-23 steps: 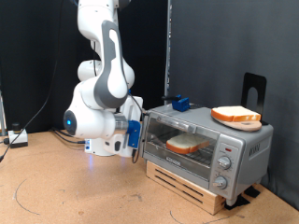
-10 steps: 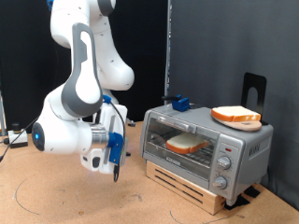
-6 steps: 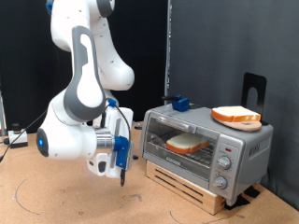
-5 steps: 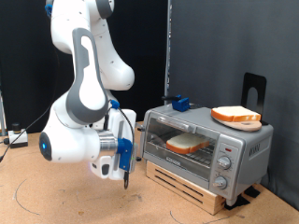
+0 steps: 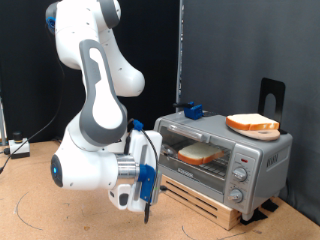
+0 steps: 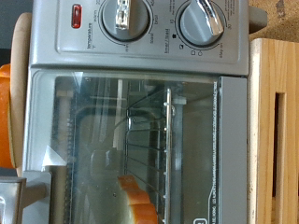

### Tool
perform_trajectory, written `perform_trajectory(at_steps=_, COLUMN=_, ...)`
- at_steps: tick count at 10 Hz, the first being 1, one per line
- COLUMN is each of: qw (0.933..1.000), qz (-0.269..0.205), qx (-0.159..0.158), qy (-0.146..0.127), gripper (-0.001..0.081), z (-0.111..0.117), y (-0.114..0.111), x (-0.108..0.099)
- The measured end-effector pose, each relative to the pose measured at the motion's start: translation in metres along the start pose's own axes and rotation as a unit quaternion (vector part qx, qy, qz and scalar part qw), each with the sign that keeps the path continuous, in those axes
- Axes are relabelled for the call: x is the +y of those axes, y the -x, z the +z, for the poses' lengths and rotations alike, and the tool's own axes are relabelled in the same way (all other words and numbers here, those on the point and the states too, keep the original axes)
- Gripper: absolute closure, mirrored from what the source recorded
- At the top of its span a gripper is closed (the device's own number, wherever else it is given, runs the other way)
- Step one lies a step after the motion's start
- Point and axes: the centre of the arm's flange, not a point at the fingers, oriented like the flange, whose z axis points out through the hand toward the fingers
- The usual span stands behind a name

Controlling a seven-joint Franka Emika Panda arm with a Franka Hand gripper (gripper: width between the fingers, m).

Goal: Make a piece of toast with the oven

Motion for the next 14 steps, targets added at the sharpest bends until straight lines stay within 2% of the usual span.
perform_trajectory(at_steps=1, qw=0.9999, qz=-0.001, qx=-0.014, qy=0.002, gripper=-0.0001, z=0.001, y=0.003, x=0.0)
perform_trajectory(at_steps=2, qw=0.9995, qz=-0.01, qx=-0.027, qy=-0.011, gripper=-0.0001, z=0.004, y=0.003, x=-0.004)
perform_trajectory(at_steps=5, qw=0.9978, qz=-0.007, qx=-0.061, qy=-0.024, gripper=-0.0001, z=0.016, y=-0.025, x=-0.019)
perform_trajectory(at_steps=7, qw=0.9955, qz=-0.016, qx=-0.093, qy=0.007, gripper=-0.0001, z=0.028, y=-0.044, x=-0.029)
perform_trajectory(at_steps=9, qw=0.995, qz=-0.025, qx=-0.091, qy=0.03, gripper=-0.0001, z=0.04, y=-0.063, x=-0.036)
perform_trajectory(at_steps=11, qw=0.995, qz=-0.022, qx=-0.095, qy=0.023, gripper=-0.0001, z=0.04, y=-0.064, x=-0.035)
perform_trajectory(at_steps=14, qw=0.993, qz=-0.037, qx=-0.11, qy=0.02, gripper=-0.0001, z=0.051, y=-0.076, x=-0.033)
